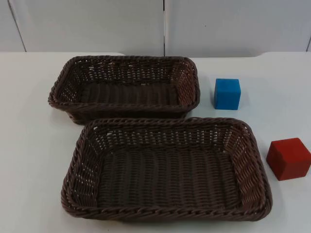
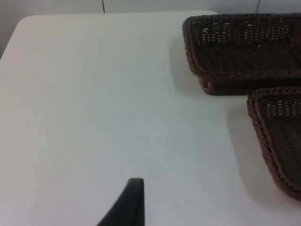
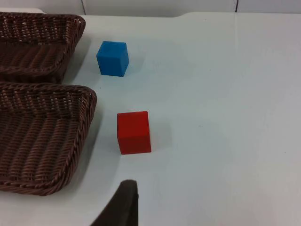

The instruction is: Pick up one cube with the left hand and place it into the upper basket. Pick up one cube with the right hand and place it into the lower basket.

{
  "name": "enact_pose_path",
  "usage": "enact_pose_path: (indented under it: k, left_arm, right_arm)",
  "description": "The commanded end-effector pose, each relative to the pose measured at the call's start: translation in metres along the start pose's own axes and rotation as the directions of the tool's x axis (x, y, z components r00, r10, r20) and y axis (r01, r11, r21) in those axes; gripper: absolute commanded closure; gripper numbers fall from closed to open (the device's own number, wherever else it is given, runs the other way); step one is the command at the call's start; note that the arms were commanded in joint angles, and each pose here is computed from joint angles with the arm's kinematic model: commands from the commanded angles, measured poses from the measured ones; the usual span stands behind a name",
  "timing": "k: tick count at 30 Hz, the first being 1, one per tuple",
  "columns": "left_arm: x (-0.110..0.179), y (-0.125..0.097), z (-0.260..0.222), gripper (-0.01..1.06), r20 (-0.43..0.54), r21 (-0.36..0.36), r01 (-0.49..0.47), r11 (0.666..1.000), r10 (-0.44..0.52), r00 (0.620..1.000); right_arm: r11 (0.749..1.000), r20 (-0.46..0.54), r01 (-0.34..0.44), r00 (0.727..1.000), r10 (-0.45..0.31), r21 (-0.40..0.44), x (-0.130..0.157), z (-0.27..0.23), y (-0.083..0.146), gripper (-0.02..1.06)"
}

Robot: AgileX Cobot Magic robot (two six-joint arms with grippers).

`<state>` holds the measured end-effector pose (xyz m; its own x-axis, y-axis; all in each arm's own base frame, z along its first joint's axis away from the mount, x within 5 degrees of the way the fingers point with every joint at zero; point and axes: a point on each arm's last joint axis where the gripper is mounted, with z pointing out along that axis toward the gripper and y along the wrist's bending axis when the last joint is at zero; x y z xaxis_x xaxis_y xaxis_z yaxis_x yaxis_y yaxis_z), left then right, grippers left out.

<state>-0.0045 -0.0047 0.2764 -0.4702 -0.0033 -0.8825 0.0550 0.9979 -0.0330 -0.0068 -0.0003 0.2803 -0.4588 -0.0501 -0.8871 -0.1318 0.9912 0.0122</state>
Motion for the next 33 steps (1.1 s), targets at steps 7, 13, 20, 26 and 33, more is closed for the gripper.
enact_pose_path:
  k: [7,13,20,26,33]
  left_arm:
    - [-0.026,-0.003,-0.006,0.00,0.006,0.028,0.003,1.000,-0.003,1.000]
    - [-0.039,-0.005,-0.005,0.00,-0.012,0.043,0.001,0.999,0.000,1.000]
    - [-0.046,-0.009,0.000,0.00,-0.023,0.096,0.029,0.995,-0.027,0.999]
    - [-0.051,-0.013,0.005,0.00,-0.026,0.144,0.033,0.989,-0.030,0.999]
    - [-0.062,-0.020,0.016,0.00,-0.010,0.218,0.033,0.975,-0.032,0.999]
  right_arm:
    - [1.000,0.004,-0.003,1.000,0.003,0.003,0.000,-0.001,0.000,-0.01]
    - [1.000,0.004,-0.003,1.000,0.003,0.003,0.000,-0.001,0.000,-0.01]
    - [1.000,0.004,-0.003,1.000,0.003,0.003,0.000,-0.001,0.000,-0.01]
    - [1.000,0.004,-0.003,1.000,0.003,0.003,0.000,-0.001,0.000,-0.01]
    - [1.000,0.004,-0.003,1.000,0.003,0.003,0.000,-0.001,0.000,-0.01]
